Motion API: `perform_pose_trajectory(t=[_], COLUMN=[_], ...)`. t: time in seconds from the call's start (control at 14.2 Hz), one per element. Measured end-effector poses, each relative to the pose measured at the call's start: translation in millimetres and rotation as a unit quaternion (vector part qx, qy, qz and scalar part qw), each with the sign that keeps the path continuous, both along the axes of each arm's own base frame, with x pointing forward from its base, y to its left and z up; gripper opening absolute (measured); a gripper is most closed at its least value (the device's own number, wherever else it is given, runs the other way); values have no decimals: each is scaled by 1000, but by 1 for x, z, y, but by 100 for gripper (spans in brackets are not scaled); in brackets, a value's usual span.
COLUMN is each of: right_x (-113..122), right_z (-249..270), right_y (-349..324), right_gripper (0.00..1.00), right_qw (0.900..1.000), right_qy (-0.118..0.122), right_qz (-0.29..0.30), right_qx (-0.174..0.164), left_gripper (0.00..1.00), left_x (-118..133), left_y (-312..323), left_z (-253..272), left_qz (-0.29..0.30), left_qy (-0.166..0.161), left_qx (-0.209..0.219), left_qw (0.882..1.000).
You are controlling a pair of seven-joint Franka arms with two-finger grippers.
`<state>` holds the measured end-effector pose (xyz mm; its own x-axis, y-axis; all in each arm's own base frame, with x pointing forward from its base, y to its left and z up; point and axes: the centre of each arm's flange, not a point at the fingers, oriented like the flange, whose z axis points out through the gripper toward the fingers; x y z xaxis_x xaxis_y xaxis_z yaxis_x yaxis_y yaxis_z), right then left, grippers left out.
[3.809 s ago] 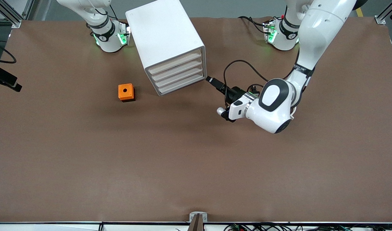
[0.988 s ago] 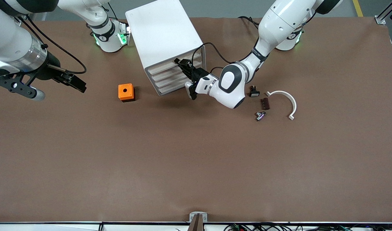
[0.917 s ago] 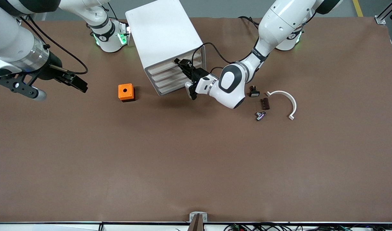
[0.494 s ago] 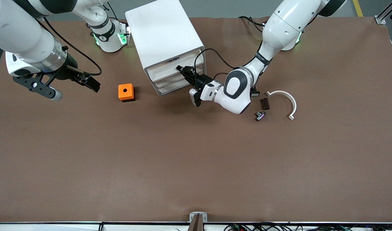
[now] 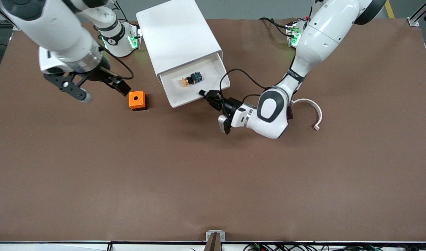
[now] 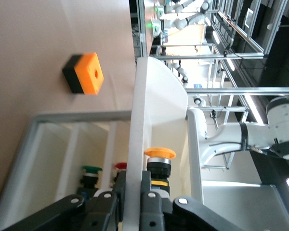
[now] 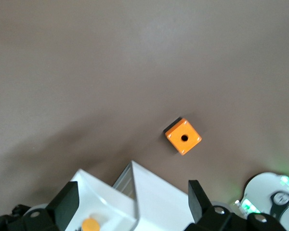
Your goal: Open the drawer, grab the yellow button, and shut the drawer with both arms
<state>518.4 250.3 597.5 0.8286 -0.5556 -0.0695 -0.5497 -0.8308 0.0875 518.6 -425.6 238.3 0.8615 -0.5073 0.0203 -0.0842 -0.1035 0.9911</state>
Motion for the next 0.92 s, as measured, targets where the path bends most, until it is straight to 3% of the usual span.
perform_pose_trajectory(t=[0.28,0.56,0.71,0.92], right_x=[-24,-38,-41,-43], right_z=[-20,-47,-67,-104], right_y=[66,127,152,188], right_gripper=[100,100,100,100], right_qw=[998,989,986,980], right_qy=[3,4,2,-6], right_qz=[-57,-148,-167,-201], right_qx=[-17,0,2,5], left_gripper=[14,20,37,70], left_x=[35,40,42,69], left_y=[26,26,28,46], left_z=[1,2,3,23], left_qz=[30,34,25,26], left_qy=[-10,-14,-12,-22], left_qx=[-3,-3,18,59], left_qw=[1000,999,999,998])
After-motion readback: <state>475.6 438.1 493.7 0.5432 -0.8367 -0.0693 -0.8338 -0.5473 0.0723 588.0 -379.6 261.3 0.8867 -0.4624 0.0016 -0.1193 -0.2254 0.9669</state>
